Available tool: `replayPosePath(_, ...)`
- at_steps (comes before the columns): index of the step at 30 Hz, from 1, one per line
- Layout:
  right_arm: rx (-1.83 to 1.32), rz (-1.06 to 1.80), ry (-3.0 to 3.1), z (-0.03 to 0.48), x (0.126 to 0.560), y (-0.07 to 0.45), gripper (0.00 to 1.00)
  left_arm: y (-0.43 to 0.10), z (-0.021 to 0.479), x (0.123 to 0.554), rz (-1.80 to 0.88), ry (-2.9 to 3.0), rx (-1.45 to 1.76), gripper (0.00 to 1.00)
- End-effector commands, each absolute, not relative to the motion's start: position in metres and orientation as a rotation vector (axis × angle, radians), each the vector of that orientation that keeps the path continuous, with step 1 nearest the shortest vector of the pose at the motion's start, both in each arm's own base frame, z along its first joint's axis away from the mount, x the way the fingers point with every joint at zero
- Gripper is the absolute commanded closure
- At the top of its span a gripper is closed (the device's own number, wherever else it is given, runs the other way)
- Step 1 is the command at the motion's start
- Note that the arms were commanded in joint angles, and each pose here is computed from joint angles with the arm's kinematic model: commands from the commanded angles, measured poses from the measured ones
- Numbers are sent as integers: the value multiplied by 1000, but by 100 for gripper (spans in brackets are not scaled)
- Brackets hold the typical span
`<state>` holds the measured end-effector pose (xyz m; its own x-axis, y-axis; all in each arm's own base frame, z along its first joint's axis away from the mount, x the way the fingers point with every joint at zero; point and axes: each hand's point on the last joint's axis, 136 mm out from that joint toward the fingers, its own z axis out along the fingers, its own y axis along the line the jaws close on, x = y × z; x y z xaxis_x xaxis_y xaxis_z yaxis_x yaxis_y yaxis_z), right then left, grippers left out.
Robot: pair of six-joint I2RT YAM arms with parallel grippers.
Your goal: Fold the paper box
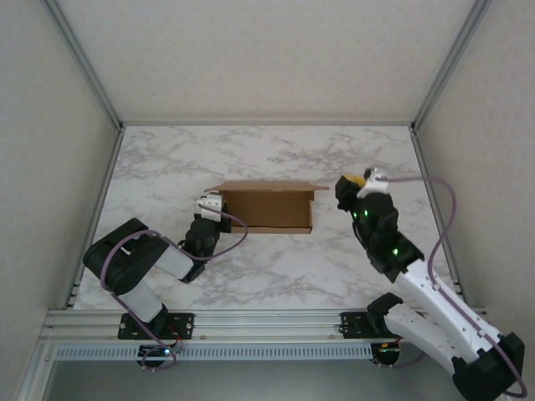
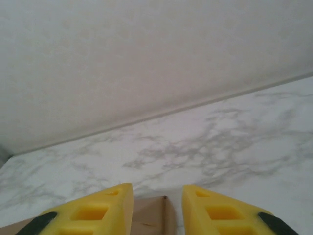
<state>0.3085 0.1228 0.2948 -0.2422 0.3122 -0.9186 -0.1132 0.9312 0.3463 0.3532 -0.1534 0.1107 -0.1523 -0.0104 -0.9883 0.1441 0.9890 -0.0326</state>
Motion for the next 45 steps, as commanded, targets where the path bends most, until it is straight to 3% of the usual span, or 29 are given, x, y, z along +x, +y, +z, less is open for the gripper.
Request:
replayPosePath(1, 15, 532, 1995, 290, 316, 169, 66, -152, 102, 357, -119, 1748, 102, 100)
replayPosePath(5, -7, 613, 2122, 285, 337, 207, 67, -155, 98, 357, -131, 1757, 109, 100)
replayPosePath(12, -28, 581, 2279, 230, 344, 240, 69, -156, 101, 356, -156, 1759, 96, 99)
replayPosePath(19, 9, 550, 2324, 194, 343, 238, 69, -151, 112, 350, -205, 1746, 25, 62)
replayPosePath(25, 25, 539, 2325, 189, 341, 237, 67, -148, 128, 339, -279, 1734, -27, 50)
replayPosePath(38, -57, 469, 2323, 188, 339, 231, 58, -72, 137, 308, -103, 1739, -409, 52)
replayPosePath(45, -135, 438, 2327, 185, 331, 227, 57, -18, 191, 304, 53, 1585, -706, 59)
